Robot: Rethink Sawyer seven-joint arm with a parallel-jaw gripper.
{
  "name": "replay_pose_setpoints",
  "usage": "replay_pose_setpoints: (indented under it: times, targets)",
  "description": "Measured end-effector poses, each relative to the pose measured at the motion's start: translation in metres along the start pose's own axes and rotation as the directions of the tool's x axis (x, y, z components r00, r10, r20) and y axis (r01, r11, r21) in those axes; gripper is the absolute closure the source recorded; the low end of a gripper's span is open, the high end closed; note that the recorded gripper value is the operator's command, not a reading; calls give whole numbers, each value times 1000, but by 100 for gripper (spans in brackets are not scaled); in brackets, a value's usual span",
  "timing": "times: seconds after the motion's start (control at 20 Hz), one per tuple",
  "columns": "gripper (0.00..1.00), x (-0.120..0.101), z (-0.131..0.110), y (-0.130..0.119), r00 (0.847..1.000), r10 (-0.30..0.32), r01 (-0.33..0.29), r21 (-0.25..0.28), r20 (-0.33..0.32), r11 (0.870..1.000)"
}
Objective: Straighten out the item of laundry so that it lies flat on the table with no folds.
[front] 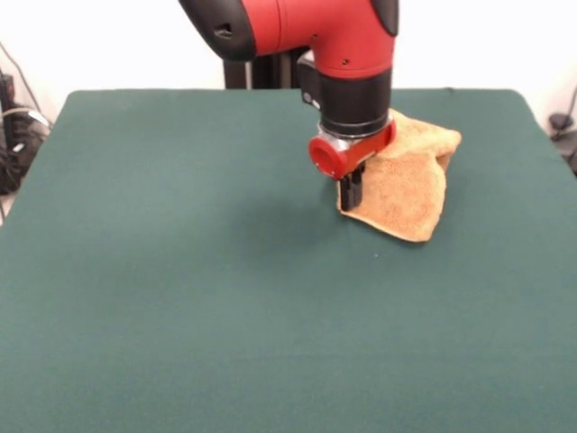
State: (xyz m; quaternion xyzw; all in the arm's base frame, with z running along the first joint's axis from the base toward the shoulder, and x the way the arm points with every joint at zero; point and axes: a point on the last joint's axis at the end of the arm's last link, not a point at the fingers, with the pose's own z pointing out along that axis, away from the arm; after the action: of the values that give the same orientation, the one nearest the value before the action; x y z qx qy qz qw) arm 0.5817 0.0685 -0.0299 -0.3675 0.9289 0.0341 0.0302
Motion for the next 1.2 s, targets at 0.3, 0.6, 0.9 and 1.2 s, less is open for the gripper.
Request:
replay_pose_setpoints:
  times: [0.3, 0.6, 0.9, 1.2]
  targets:
    - [100, 3, 8, 5, 1000, -28, 28, 21, 5, 999]
    - [100, 0, 16, 8, 999, -37, 36, 31, 28, 999]
    - [100, -1, 16, 9, 999, -45, 44, 39, 22, 998]
    - [0, -4, 14, -2, 999, -41, 39, 65, 22, 997]
